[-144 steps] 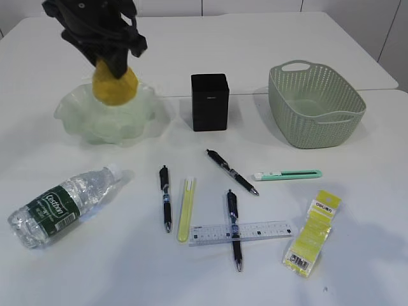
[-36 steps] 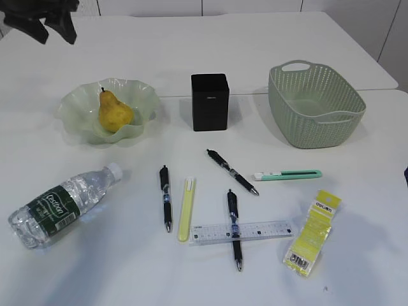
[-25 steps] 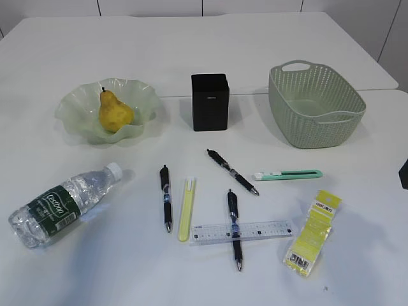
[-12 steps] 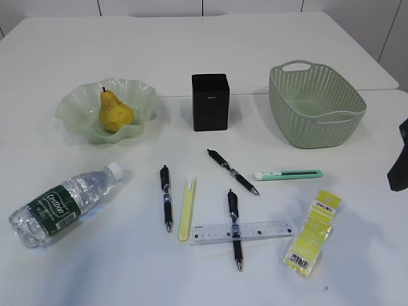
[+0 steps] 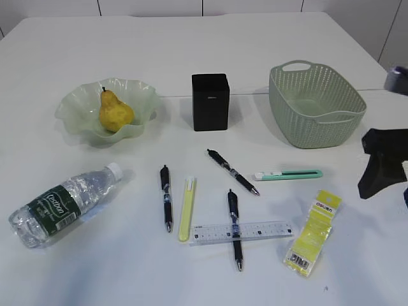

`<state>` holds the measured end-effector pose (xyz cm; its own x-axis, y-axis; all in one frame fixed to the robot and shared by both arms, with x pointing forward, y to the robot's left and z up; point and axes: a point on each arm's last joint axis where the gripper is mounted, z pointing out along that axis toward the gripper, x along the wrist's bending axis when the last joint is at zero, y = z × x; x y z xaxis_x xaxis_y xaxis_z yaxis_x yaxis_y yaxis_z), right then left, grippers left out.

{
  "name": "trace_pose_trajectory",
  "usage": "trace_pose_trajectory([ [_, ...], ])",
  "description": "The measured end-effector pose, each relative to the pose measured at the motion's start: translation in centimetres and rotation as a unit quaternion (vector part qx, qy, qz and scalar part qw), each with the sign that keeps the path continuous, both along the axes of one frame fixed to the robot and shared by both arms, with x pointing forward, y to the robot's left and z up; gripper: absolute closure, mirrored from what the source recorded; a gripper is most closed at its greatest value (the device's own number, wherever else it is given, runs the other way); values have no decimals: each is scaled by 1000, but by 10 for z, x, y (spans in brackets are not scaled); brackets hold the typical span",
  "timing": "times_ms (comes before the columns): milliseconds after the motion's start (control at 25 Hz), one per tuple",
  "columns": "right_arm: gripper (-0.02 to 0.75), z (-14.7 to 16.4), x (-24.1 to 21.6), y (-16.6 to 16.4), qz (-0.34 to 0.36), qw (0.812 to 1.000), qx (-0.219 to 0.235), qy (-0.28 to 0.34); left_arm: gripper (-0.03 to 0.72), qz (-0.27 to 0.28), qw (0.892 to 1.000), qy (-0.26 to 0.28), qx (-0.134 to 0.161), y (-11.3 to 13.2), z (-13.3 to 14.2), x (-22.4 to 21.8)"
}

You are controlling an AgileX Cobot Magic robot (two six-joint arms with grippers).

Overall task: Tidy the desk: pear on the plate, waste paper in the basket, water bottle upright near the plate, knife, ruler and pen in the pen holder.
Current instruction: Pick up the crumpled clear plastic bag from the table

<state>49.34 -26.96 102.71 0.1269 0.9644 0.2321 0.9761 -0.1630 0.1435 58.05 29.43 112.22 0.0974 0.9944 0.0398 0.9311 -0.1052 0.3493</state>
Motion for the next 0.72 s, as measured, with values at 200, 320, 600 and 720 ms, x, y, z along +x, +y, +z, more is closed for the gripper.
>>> trace_pose_trajectory([
  [200, 205, -21, 12, 1, 34, 999, -5, 31, 276, 0, 1000, 0, -9, -2, 0, 0],
  [320, 205, -22, 22, 3, 46, 999, -7, 27, 284, 0, 1000, 0, -10, -2, 0, 0],
  [600, 205, -9, 39, 24, 106, 994, -37, -1, 288, 0, 1000, -1, -11, -2, 0, 0],
  [720, 205, -8, 44, 36, 170, 983, -70, -3, 288, 0, 1000, -1, -11, -2, 0, 0],
])
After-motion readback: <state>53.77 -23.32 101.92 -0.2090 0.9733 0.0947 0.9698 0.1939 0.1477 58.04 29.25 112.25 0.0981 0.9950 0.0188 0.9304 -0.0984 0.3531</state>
